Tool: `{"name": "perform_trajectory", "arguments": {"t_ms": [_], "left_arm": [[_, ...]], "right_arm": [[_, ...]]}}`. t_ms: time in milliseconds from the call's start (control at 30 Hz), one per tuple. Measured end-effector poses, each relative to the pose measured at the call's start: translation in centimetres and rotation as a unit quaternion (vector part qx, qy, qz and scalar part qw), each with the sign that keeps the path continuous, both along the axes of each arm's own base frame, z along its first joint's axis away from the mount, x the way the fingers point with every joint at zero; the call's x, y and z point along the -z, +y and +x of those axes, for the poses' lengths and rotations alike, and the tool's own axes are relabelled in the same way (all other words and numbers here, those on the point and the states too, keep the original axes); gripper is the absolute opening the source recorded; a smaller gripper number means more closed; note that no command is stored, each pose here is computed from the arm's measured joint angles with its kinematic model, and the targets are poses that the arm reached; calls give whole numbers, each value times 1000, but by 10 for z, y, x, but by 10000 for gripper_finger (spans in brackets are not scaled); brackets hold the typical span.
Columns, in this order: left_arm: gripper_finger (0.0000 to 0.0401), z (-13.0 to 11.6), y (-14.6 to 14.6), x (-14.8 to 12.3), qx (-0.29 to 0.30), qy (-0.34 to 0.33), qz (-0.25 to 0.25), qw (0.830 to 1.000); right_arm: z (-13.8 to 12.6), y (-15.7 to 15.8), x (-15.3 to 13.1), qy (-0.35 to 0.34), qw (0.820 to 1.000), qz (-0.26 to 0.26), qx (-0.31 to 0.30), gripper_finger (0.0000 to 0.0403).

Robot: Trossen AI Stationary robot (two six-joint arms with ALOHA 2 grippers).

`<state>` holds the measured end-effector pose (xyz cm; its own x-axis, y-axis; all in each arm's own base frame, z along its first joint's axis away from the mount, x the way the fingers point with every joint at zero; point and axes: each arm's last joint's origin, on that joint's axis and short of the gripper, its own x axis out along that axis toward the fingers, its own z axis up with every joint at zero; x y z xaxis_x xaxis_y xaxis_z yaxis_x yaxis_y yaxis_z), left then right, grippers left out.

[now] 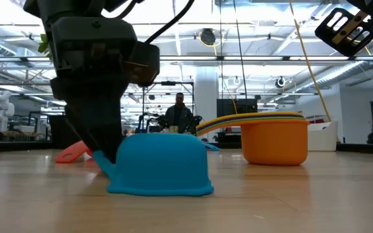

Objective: Nest measuring cups in basket
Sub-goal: Stack the light blue measuring on top of the yellow measuring cup

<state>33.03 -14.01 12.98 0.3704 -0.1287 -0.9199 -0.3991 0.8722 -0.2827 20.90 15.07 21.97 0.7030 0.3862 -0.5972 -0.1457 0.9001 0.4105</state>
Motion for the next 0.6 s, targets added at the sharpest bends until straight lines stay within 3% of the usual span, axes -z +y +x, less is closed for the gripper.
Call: {"name": "perform_trajectory", "arguments": {"t_ms": [167, 467, 600], "left_arm": [[176, 1, -1, 0, 11, -6, -6, 1000], [29, 5, -5, -1, 80, -29, -10, 996], [12, 8, -3, -4, 117, -56, 5, 992]], "right_arm": [[0, 0, 0, 0, 1000, 0, 0, 0], [0, 0, 0, 0, 1000, 0, 0, 0], [0, 0, 0, -1, 1000, -2, -1, 0]]}}
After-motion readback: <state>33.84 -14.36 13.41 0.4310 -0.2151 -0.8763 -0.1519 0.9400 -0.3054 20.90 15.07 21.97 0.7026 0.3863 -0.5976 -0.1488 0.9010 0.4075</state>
